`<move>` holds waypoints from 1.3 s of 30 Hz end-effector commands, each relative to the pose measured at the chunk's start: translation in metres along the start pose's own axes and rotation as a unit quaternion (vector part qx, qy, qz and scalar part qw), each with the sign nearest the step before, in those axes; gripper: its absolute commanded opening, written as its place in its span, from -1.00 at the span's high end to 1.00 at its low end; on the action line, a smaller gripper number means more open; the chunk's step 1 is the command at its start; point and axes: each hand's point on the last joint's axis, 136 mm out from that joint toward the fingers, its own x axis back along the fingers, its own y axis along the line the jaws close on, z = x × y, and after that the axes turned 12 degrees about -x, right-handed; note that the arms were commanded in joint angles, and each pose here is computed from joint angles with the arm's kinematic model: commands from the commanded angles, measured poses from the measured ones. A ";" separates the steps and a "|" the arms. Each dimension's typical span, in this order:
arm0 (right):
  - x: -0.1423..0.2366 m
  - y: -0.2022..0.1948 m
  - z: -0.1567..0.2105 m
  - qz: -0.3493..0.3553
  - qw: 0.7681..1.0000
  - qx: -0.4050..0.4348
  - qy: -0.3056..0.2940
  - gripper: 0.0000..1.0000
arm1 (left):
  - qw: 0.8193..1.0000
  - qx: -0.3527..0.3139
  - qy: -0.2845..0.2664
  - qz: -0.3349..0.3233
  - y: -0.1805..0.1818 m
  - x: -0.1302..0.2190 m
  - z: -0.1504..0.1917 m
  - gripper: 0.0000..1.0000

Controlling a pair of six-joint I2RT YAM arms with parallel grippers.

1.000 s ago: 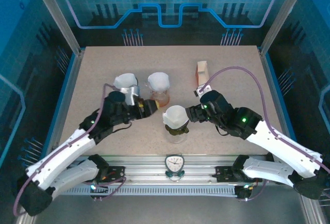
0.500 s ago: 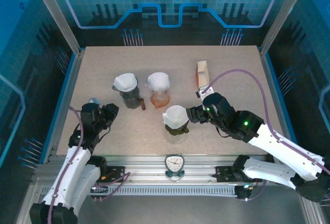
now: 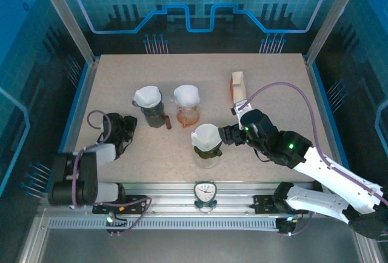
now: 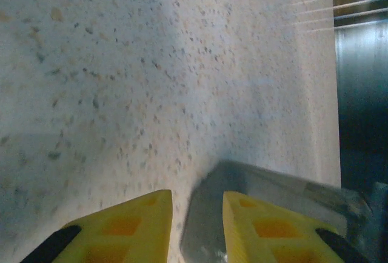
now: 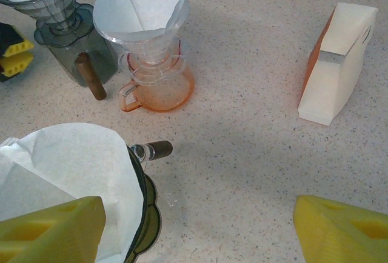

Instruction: Place the coffee filter in the dripper

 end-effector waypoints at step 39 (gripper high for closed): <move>0.000 -0.003 0.000 0.001 1.000 -0.012 0.006 -0.64 | 0.966 -0.085 0.104 0.222 -0.074 -0.075 0.054 0.46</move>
